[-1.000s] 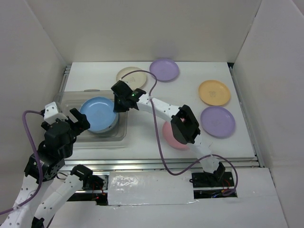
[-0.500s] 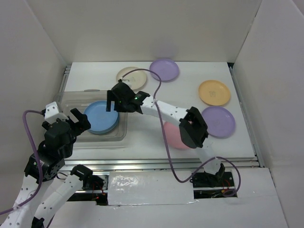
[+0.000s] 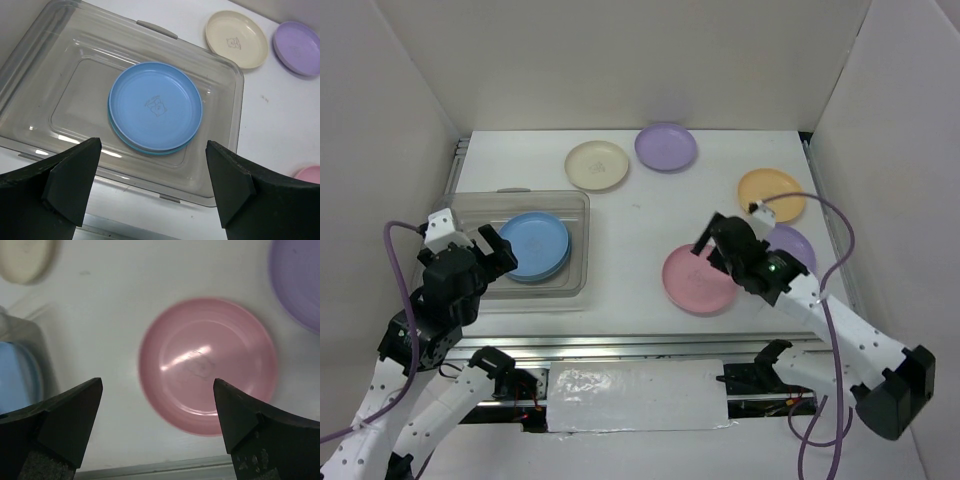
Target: Place the plates into the plastic bin on the countertop
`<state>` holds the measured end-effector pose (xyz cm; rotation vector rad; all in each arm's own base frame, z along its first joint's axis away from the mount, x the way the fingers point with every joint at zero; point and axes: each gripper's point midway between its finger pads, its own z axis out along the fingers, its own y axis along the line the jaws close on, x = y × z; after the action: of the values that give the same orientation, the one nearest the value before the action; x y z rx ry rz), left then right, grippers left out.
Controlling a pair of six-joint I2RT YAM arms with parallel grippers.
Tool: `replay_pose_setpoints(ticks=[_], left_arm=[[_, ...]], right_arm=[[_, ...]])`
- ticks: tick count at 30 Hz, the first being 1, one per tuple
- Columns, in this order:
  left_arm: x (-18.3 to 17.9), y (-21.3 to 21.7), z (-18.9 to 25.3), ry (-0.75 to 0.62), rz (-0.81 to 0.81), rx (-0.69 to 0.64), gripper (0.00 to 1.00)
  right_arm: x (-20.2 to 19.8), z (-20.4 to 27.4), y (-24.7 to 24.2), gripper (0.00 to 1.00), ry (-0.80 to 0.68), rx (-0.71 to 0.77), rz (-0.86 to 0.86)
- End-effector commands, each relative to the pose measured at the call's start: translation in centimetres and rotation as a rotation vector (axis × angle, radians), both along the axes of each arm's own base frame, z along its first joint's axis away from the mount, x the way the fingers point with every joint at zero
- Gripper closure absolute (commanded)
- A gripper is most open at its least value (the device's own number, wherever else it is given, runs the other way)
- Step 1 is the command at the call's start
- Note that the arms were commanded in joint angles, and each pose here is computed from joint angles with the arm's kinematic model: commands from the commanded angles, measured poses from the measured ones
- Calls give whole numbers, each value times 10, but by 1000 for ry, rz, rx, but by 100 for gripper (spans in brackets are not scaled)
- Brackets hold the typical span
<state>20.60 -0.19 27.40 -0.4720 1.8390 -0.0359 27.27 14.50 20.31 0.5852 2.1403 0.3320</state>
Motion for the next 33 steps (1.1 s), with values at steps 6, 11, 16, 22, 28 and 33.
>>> replay_pose_setpoints(ticks=[6, 11, 16, 22, 28, 33], left_arm=[[9, -11, 5, -4, -57, 12, 1], [9, -13, 5, -6, -70, 10, 1], [9, -13, 5, -6, -69, 9, 1], [6, -10, 9, -26, -61, 1, 1], [6, -10, 7, -16, -59, 6, 1], [6, -7, 6, -10, -39, 7, 1]], right_arm=[[-56, -107, -63, 0, 188, 124, -180], [-61, -148, -75, 3, 289, 126, -207], [-61, -178, -73, 10, 376, 142, -208], [-62, -189, -70, 71, 402, 127, -191], [-55, -165, -50, 100, 334, 160, -119], [-33, -76, -4, 100, 174, 125, -1]])
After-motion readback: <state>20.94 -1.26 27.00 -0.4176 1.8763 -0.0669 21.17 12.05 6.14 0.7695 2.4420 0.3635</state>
